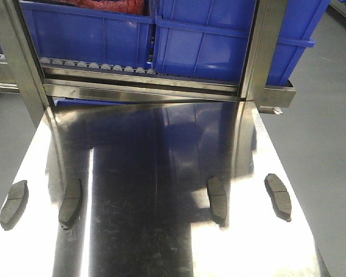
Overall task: Move and align brake pads A on conveyor
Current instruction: 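Lower the left gripper toward the brake pad nearest it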
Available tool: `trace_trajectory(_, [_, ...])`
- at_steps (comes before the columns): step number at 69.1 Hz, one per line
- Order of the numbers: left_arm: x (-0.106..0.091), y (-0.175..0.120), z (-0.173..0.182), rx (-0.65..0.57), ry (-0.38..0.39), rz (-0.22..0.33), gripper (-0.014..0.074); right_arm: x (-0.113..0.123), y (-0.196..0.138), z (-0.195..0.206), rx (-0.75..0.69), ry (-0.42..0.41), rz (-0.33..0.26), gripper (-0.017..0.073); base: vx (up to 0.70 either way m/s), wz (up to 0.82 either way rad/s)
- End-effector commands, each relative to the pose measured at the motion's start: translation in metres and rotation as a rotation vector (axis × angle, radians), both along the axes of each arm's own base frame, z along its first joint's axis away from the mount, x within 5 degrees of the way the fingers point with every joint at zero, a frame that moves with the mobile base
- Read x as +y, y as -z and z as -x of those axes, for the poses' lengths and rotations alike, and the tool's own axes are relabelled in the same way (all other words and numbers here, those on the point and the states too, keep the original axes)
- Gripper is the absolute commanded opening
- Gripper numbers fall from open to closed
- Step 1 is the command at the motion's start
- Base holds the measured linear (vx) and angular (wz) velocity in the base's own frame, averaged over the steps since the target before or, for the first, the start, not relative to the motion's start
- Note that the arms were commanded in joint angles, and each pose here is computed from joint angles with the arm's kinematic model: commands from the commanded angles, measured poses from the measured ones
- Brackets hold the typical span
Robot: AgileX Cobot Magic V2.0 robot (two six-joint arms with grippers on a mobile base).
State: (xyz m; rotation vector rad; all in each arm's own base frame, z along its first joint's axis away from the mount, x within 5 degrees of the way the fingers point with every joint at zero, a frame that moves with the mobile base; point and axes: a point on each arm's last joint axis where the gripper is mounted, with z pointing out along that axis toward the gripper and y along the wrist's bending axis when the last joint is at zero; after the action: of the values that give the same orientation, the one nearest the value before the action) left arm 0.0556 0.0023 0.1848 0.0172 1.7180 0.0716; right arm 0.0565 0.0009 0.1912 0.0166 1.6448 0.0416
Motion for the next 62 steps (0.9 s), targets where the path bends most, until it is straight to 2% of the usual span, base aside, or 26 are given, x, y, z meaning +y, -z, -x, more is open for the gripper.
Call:
trace_trajectory(1, [-0.0005,0.0014,-0.0006,-0.06,0.006,0.008,-0.0005,0.0003,-0.0064,0.0007,-0.086,-0.004,0.005,-0.0009,0.0,0.0])
trace_trajectory(62, [-0.0004,0.0013,-0.0006,-0.061,0.006,0.008,-0.0005,0.0003,-0.0064,0.0007,-0.086,-0.004,0.005,-0.0009,0.0,0.0])
